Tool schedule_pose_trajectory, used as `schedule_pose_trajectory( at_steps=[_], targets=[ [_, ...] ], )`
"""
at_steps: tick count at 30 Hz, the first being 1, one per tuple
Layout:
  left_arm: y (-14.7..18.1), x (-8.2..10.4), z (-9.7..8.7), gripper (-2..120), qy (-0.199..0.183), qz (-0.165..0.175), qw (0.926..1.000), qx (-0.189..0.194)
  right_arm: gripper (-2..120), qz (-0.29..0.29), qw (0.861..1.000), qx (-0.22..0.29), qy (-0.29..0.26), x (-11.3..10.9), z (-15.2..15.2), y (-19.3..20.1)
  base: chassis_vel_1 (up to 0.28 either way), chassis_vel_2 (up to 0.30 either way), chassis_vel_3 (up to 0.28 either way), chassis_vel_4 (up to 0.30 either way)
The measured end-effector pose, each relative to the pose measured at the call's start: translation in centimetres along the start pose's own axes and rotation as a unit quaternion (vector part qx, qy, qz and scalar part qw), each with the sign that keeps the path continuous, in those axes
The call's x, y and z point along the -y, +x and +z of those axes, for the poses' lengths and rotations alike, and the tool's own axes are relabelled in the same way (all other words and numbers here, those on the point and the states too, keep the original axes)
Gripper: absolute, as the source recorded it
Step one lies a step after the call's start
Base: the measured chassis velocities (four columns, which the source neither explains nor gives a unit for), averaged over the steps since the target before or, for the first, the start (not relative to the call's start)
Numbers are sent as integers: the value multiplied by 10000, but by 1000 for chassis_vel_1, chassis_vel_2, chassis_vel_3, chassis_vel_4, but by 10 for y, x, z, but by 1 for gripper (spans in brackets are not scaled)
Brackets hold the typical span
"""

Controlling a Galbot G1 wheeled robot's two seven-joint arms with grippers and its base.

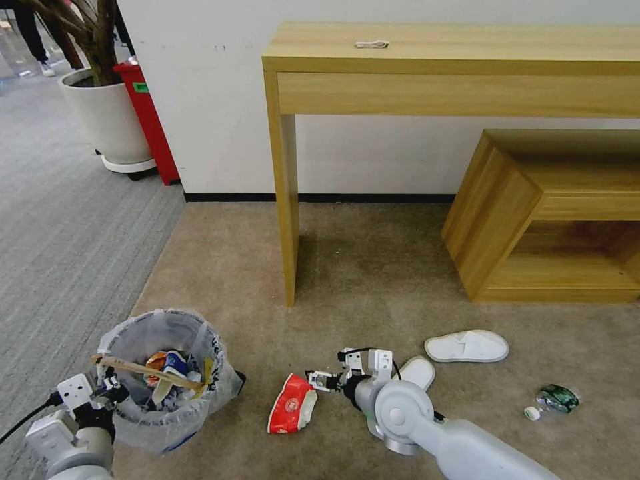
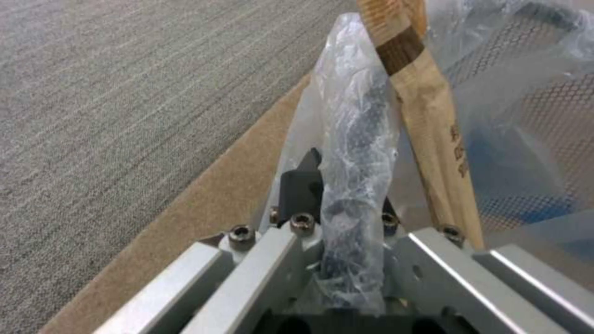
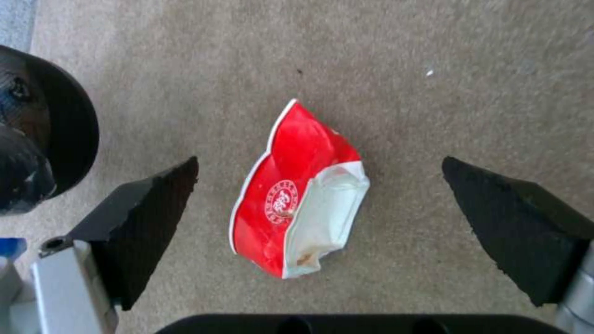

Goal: Pick up the trash bin and place the garbage on the floor into it.

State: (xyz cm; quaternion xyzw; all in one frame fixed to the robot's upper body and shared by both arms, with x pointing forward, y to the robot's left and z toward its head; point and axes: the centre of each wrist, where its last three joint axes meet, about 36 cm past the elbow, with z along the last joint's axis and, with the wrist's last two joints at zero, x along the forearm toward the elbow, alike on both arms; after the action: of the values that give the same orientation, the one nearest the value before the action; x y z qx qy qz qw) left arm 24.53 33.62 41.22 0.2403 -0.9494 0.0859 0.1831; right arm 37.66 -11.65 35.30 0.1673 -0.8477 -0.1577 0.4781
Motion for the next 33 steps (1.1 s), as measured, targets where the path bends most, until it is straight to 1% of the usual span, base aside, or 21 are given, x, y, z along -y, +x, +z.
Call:
schedule_pose_trajectory(
  at_steps=[3,9,11,14,15,23,33],
  targets=[
    [-1,0,3,1,-1,-10,10000,6,100,32,9999,-131,-45,-3,6,-13,0,0,0,0],
    [0,-1,6,1,-14,-29,10000,10,100,-6,9998,-197,-68,-8,15,-28,0,0,0,0],
    [0,-1,7,1,-22,-41,10000,11,100,-63,9997,-224,-114,-17,21,-36,0,0,0,0],
    [0,-1,8,1,-19,-43,10000,19,100,-80,9996,-242,-134,-21,23,-38,0,0,0,0],
    [0,-1,8,1,-17,-48,10000,23,100,-100,9995,-270,-160,-27,26,-43,0,0,0,0],
    [2,-2,9,1,-17,-71,10000,36,100,-31,9994,-316,-134,-44,37,-60,0,0,0,0],
    [4,-2,8,1,-10,-77,9999,74,100,162,9995,-280,21,-41,51,-78,0,0,0,0]
  ],
)
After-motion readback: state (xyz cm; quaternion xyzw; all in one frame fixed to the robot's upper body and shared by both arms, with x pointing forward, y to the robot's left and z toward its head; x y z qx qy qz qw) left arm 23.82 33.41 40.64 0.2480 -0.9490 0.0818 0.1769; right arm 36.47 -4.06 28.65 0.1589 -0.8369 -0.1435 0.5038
